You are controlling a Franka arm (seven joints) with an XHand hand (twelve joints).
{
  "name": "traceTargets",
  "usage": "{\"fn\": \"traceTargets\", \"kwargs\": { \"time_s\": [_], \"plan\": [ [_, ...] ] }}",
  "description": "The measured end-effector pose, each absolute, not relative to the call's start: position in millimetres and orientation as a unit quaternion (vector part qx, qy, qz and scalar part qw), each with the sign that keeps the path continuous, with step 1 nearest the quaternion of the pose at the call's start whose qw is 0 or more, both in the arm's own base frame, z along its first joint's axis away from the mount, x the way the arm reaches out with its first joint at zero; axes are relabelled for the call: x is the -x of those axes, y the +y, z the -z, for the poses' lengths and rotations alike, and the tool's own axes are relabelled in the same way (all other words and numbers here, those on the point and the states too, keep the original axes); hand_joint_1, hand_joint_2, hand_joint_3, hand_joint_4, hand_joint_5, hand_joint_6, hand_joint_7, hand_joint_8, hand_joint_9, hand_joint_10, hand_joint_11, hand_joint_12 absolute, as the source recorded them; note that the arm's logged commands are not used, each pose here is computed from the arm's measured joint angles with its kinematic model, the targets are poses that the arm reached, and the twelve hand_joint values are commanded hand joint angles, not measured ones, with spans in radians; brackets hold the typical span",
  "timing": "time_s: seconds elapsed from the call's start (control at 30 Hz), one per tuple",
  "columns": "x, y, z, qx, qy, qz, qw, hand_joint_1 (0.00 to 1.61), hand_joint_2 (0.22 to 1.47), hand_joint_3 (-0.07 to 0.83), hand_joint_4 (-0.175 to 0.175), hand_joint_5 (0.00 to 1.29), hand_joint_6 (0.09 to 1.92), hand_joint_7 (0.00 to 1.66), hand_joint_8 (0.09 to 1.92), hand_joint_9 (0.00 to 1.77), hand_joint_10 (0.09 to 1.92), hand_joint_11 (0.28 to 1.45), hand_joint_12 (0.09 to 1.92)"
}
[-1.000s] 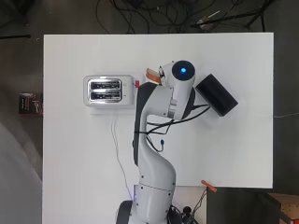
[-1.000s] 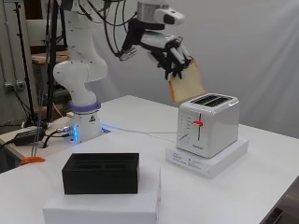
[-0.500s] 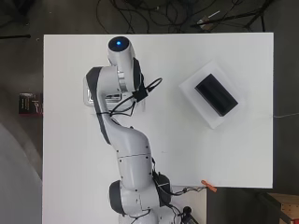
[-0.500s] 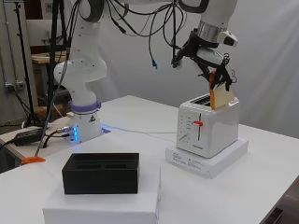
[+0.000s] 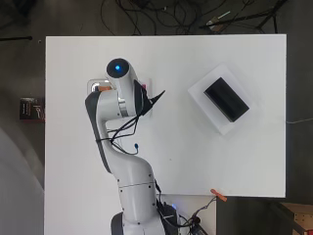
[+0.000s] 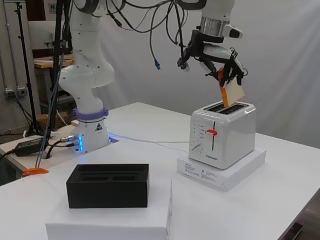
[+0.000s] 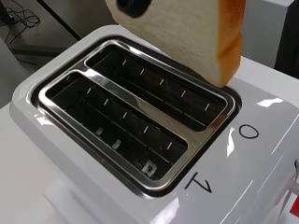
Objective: Teleoperate dual arm-hand system to toast a bread
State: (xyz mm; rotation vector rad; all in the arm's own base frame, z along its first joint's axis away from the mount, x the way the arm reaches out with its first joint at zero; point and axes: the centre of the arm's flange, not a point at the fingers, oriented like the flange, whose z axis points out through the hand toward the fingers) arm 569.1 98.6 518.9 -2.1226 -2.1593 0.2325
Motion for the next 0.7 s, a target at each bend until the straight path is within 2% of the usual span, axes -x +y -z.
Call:
{"fn": "traceTargets", "kwargs": {
  "time_s": [0.13, 0.23, 0.33, 0.37, 0.4, 0.43, 0.47, 0.5, 0.53, 0.57, 0.6, 0.7],
  "plan": [
    [-567, 113, -509, 0.689, -0.718, -0.083, 0.055, 1.24, 1.15, -0.001, -0.175, 0.74, 1.19, 1.12, 0.90, 1.49, 0.09, 0.70, 0.51],
    [-564, 119, -499, 0.679, -0.726, -0.089, 0.056, 1.25, 1.13, 0.000, -0.175, 0.80, 1.10, 1.15, 0.87, 1.54, 0.09, 0.67, 0.70],
    [-568, 120, -492, 0.679, -0.723, -0.111, 0.058, 1.25, 1.13, 0.000, -0.175, 0.81, 1.05, 1.12, 0.95, 1.57, 0.09, 0.64, 0.88],
    [-572, 120, -489, 0.683, -0.718, -0.122, 0.055, 1.25, 1.13, 0.000, -0.175, 0.82, 1.01, 1.10, 1.00, 1.60, 0.09, 0.65, 1.00],
    [-576, 120, -487, 0.685, -0.714, -0.132, 0.051, 1.15, 1.15, -0.002, -0.049, 0.84, 1.05, 1.14, 0.91, 1.54, 0.32, 0.65, 1.11],
    [-580, 120, -486, 0.688, -0.710, -0.142, 0.049, 1.06, 1.16, -0.002, 0.052, 0.85, 1.10, 1.20, 0.79, 1.44, 0.61, 0.64, 1.20],
    [-583, 120, -484, 0.690, -0.706, -0.152, 0.048, 0.69, 1.06, -0.002, 0.056, 0.64, 0.78, 0.96, 0.51, 1.14, 0.51, 0.56, 0.89],
    [-587, 120, -482, 0.695, -0.699, -0.163, 0.049, 0.38, 0.95, -0.005, 0.029, 0.39, 0.46, 0.63, 0.28, 0.79, 0.32, 0.48, 0.55],
    [-590, 119, -480, 0.703, -0.689, -0.171, 0.049, 0.19, 0.90, -0.002, 0.005, 0.24, 0.24, 0.41, 0.14, 0.55, 0.17, 0.43, 0.31],
    [-592, 119, -480, 0.714, -0.676, -0.175, 0.050, 0.09, 0.89, 0.005, -0.009, 0.16, 0.13, 0.28, 0.09, 0.43, 0.09, 0.41, 0.16],
    [-593, 117, -480, 0.727, -0.661, -0.174, 0.054, 0.04, 0.91, 0.008, -0.015, 0.15, 0.09, 0.23, 0.09, 0.37, 0.09, 0.40, 0.09],
    [-592, 115, -480, 0.763, -0.622, -0.158, 0.078, 0.00, 0.96, 0.015, -0.015, 0.17, 0.09, 0.21, 0.09, 0.32, 0.09, 0.39, 0.09]
  ]
}}
